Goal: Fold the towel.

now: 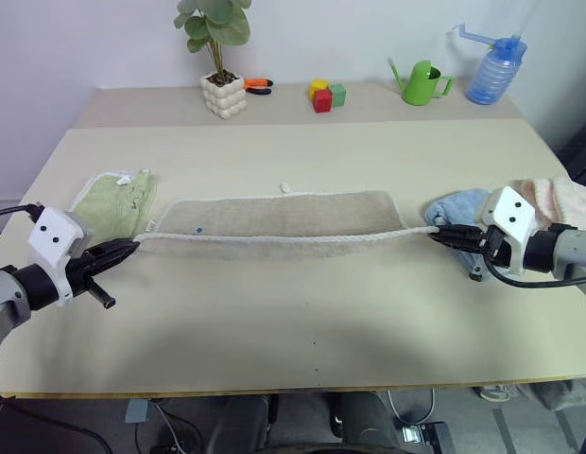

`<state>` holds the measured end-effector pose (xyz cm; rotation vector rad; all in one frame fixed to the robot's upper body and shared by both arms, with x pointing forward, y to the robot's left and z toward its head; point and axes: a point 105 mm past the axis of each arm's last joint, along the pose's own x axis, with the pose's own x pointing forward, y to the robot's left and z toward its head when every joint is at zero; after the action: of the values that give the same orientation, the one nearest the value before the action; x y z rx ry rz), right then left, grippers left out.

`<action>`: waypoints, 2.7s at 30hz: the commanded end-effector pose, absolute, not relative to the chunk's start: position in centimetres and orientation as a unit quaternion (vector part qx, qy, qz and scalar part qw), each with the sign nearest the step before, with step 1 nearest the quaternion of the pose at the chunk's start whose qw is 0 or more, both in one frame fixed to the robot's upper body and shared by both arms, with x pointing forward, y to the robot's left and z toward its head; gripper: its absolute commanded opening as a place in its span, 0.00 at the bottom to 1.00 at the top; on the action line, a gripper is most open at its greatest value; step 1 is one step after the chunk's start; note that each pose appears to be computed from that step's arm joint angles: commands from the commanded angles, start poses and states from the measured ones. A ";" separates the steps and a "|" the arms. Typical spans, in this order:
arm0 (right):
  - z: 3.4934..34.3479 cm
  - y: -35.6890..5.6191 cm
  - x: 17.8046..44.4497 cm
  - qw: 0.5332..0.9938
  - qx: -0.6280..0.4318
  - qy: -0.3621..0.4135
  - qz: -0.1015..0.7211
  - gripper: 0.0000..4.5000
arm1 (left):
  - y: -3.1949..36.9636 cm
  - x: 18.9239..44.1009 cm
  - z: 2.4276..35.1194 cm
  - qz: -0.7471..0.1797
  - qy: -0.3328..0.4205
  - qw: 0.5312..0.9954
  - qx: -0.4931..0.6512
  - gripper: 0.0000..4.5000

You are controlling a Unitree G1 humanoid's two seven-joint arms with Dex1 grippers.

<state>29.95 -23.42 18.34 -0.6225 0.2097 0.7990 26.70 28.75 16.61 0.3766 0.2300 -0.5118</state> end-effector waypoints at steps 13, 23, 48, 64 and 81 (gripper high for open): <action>17.3 -23.0 38.2 0.881 -0.356 0.047 0.307 0.01 | 28.9 34.9 15.8 -0.221 0.062 0.945 0.234 0.00; 16.5 -22.9 40.7 0.889 -0.352 0.042 0.289 0.01 | 29.4 37.1 14.4 -0.197 0.067 0.951 0.228 0.00; 20.4 -26.0 40.1 0.924 -0.331 -0.018 0.190 0.84 | 30.0 35.8 16.7 -0.126 -0.007 0.981 0.144 0.85; 12.3 -19.0 30.7 0.954 0.177 0.170 0.172 1.00 | 9.6 30.1 16.6 -0.485 -0.036 0.858 0.165 0.86; 10.3 -18.9 37.6 0.920 0.341 0.189 0.034 0.70 | 10.1 28.4 16.3 -0.519 -0.005 0.845 0.129 0.86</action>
<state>37.31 -18.36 10.86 0.7009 0.3764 0.1046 28.74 10.03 15.17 0.2572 0.0326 -1.0982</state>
